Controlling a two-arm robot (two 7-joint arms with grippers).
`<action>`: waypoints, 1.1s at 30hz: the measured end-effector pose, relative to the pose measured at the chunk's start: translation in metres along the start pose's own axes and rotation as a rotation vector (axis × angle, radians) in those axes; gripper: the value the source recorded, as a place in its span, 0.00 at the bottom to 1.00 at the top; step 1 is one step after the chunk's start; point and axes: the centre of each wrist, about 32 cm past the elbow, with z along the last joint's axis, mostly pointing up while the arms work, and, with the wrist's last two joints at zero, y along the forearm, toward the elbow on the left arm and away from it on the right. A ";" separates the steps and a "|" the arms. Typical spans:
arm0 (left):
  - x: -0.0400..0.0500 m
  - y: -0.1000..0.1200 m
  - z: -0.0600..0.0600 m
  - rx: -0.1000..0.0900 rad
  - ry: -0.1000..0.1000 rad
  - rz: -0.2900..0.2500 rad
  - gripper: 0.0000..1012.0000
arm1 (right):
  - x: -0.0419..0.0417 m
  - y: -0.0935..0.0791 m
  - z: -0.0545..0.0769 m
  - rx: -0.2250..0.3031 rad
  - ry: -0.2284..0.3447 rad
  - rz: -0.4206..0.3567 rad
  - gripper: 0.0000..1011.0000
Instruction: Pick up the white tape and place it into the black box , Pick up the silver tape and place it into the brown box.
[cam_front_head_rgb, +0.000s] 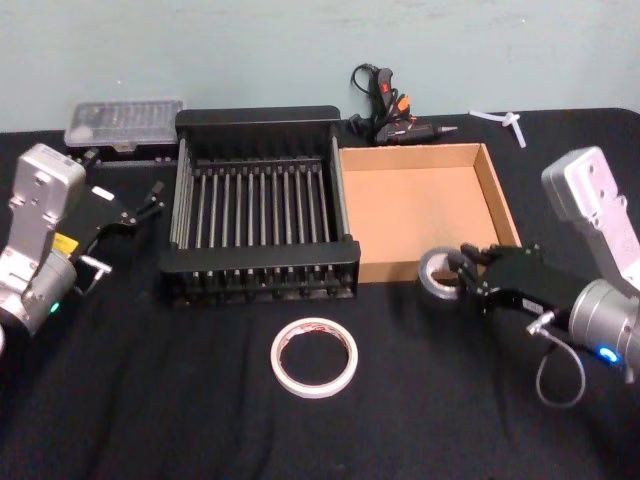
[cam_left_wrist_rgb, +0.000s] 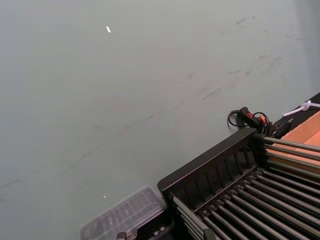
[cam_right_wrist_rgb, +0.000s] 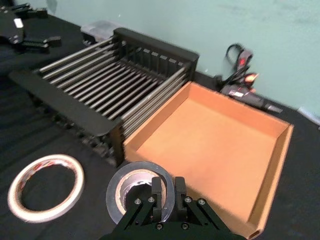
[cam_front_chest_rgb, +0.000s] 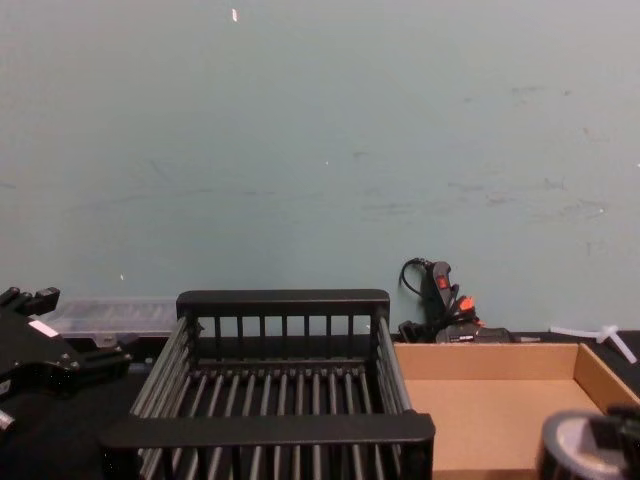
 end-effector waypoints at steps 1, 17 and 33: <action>0.0000 0.000 0.000 0.000 0.000 0.000 0.99 | 0.0013 0.000 0.002 0.005 -0.006 -0.006 0.16; 0.0000 0.000 0.000 0.000 0.000 0.000 0.99 | 0.0278 0.033 0.023 0.063 -0.081 -0.090 0.16; 0.0000 0.000 0.000 0.000 0.000 0.000 0.99 | 0.0495 0.073 0.024 0.074 -0.092 -0.142 0.16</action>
